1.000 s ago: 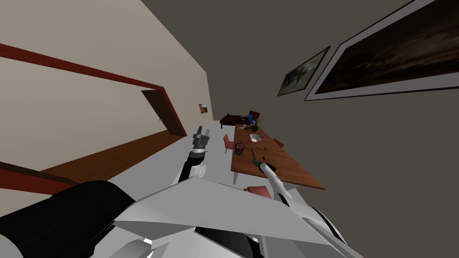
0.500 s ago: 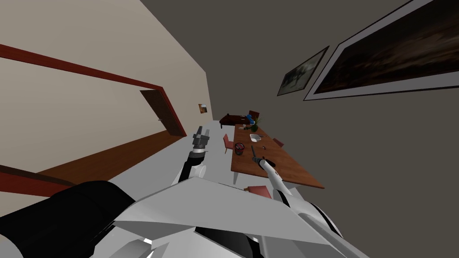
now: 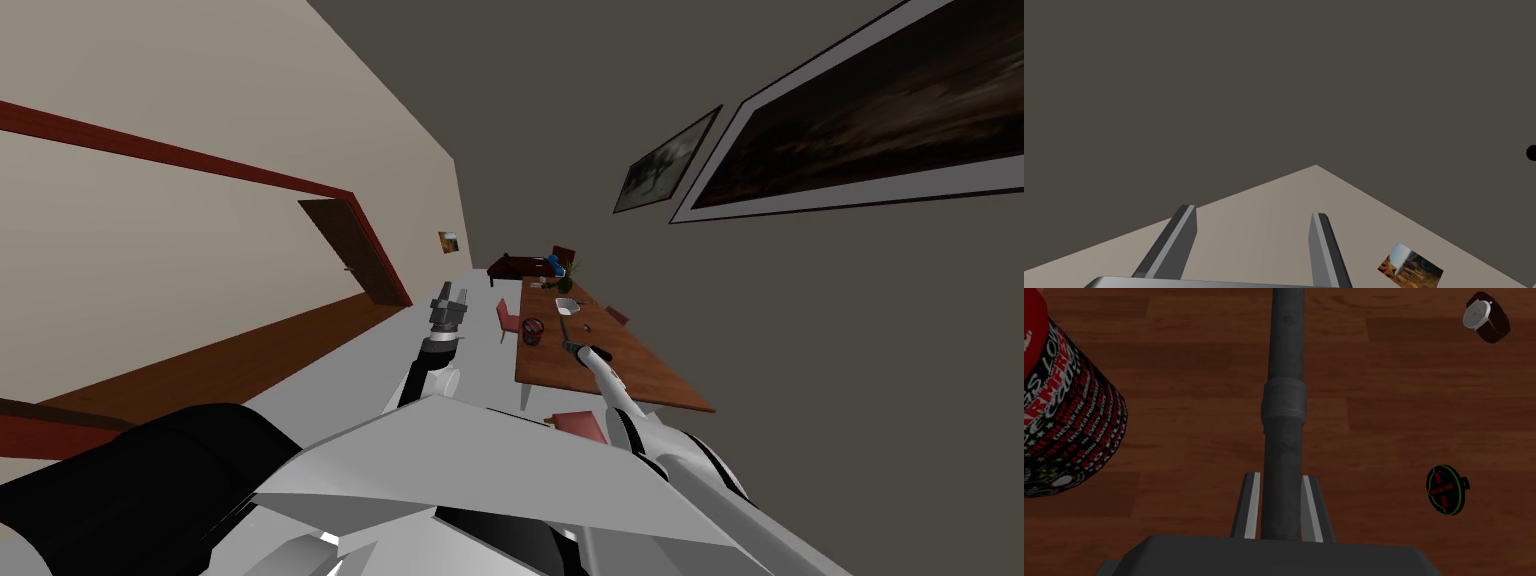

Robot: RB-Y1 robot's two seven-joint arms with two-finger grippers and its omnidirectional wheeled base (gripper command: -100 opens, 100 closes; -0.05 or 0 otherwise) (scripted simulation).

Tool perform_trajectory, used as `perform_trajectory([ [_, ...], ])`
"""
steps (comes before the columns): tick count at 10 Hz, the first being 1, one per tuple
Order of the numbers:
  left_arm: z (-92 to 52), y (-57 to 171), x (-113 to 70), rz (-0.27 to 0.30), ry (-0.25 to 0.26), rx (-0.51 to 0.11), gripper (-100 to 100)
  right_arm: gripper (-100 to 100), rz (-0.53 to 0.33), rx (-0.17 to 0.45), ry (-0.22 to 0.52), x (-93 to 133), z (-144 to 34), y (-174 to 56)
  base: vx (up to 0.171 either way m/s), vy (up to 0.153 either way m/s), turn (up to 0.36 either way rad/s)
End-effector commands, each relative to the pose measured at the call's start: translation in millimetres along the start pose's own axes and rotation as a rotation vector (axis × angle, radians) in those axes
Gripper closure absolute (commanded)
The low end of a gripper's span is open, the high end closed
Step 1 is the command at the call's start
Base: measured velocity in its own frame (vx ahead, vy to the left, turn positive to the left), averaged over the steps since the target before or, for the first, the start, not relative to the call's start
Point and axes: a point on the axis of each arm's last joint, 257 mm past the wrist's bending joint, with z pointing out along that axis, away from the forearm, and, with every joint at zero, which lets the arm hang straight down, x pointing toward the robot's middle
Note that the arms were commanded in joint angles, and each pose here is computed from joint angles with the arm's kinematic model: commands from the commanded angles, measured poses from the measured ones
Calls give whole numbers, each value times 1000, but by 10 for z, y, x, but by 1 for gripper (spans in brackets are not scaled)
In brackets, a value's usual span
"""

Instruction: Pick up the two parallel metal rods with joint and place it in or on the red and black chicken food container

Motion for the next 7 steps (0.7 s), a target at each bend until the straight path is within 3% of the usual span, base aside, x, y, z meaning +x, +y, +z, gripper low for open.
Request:
perform_trajectory([
  [1, 0, 0, 0, 0, 0, 0, 0, 100, 8, 7, 27, 209, 31, -65, 4, 21, -49],
  [2, 0, 0, 0, 0, 0, 0, 0, 100, 8, 7, 27, 209, 31, -65, 5, 15, -34],
  [6, 0, 0, 0, 0, 0, 0, 0, 100, 34, 39, 100, 952, 43, -258, -1, 29, -93],
  [7, 0, 0, 0, 0, 0, 0, 0, 100, 34, 39, 100, 952, 43, -258, 7, 30, -34],
])
